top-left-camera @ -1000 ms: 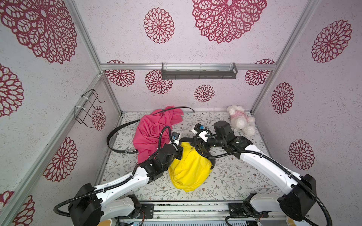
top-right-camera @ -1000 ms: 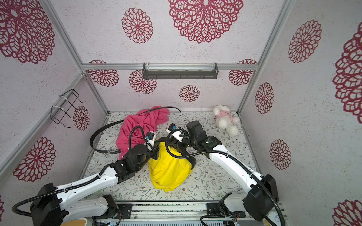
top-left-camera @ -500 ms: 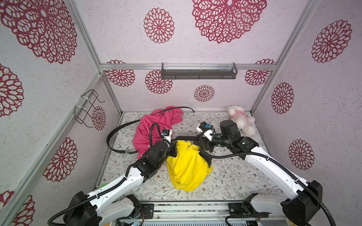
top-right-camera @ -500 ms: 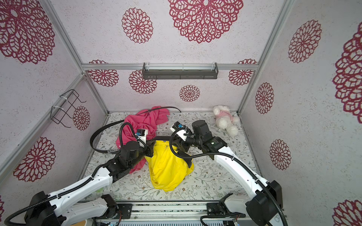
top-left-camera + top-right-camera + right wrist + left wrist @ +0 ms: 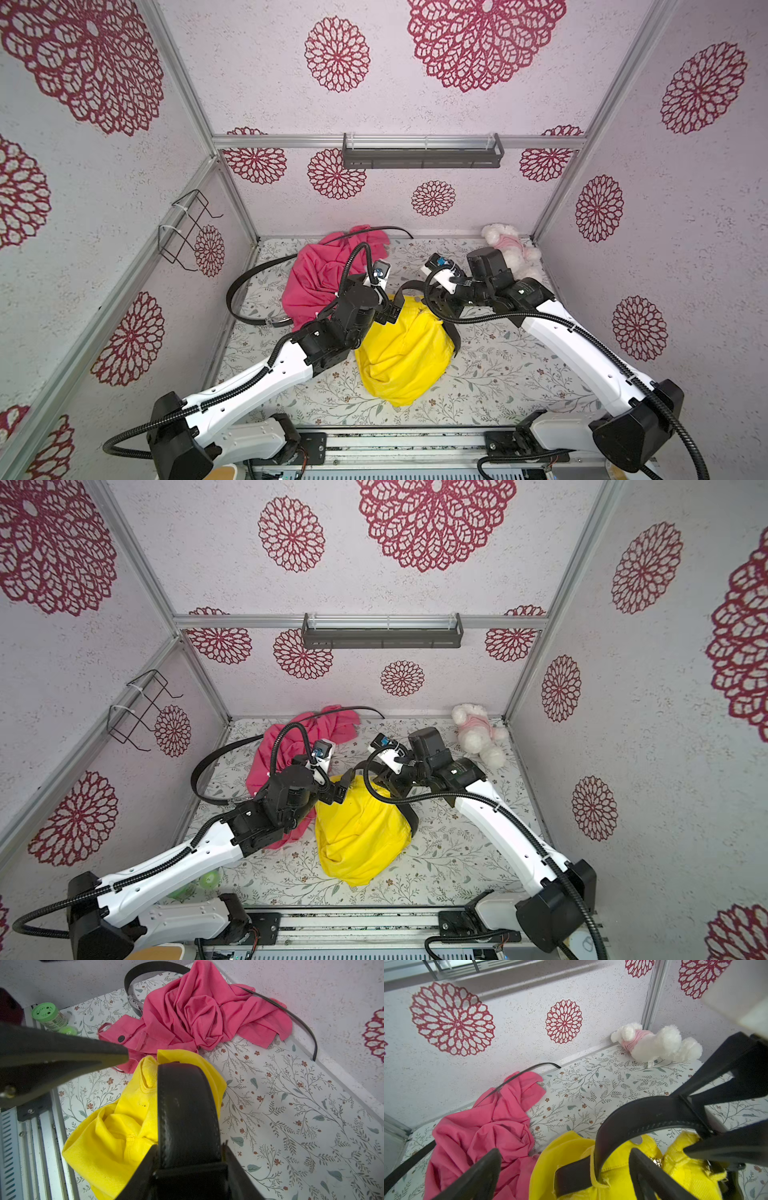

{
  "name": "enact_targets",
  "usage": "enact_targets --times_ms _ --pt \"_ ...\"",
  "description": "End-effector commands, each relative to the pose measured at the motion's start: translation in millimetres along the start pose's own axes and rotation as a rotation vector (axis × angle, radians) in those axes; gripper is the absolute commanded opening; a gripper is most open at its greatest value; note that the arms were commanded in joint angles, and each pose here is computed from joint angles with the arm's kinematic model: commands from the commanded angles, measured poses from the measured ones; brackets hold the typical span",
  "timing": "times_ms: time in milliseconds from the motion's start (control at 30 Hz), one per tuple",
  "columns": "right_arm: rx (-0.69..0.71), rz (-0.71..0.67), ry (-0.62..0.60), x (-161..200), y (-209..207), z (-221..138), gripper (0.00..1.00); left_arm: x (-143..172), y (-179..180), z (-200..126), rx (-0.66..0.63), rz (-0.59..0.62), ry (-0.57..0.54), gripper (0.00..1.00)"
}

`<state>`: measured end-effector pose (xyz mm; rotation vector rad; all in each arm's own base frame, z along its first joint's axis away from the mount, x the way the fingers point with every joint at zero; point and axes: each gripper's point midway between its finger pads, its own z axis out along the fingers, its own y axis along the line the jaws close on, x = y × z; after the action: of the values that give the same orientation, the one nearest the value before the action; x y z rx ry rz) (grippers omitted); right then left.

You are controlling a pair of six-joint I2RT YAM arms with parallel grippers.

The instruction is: Remove the belt from the trousers

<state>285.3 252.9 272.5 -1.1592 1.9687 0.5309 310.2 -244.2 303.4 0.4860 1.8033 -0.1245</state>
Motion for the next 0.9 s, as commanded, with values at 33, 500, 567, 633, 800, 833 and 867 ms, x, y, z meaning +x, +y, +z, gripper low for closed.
enact_targets --times_ms 33,500,567,633,800,833,867 --pt "0.025 -0.044 -0.065 -22.8 0.6 -19.6 0.00 4.5 -20.9 7.2 0.094 0.117 0.014 0.97" --pt "-0.001 -0.045 -0.110 -32.4 10.2 -30.6 0.00 18.5 -36.2 41.4 0.168 0.127 0.014 1.00" --pt "-0.006 -0.042 -0.119 -33.1 12.3 -31.8 0.00 18.0 -26.0 49.4 0.156 0.088 -0.002 0.90" --pt "-0.009 -0.036 -0.114 -31.3 12.8 -30.9 0.00 16.8 -15.0 54.6 0.145 0.054 -0.010 0.72" --pt "0.002 -0.030 -0.097 -24.6 10.4 -26.3 0.00 12.3 10.7 59.0 0.077 0.014 -0.027 0.18" --pt "0.010 -0.028 -0.091 -22.7 8.8 -25.1 0.00 12.6 18.3 58.4 0.058 -0.006 -0.028 0.07" --pt "0.018 -0.027 -0.084 -20.5 7.4 -23.7 0.00 13.0 27.7 57.2 0.034 -0.035 -0.032 0.00"
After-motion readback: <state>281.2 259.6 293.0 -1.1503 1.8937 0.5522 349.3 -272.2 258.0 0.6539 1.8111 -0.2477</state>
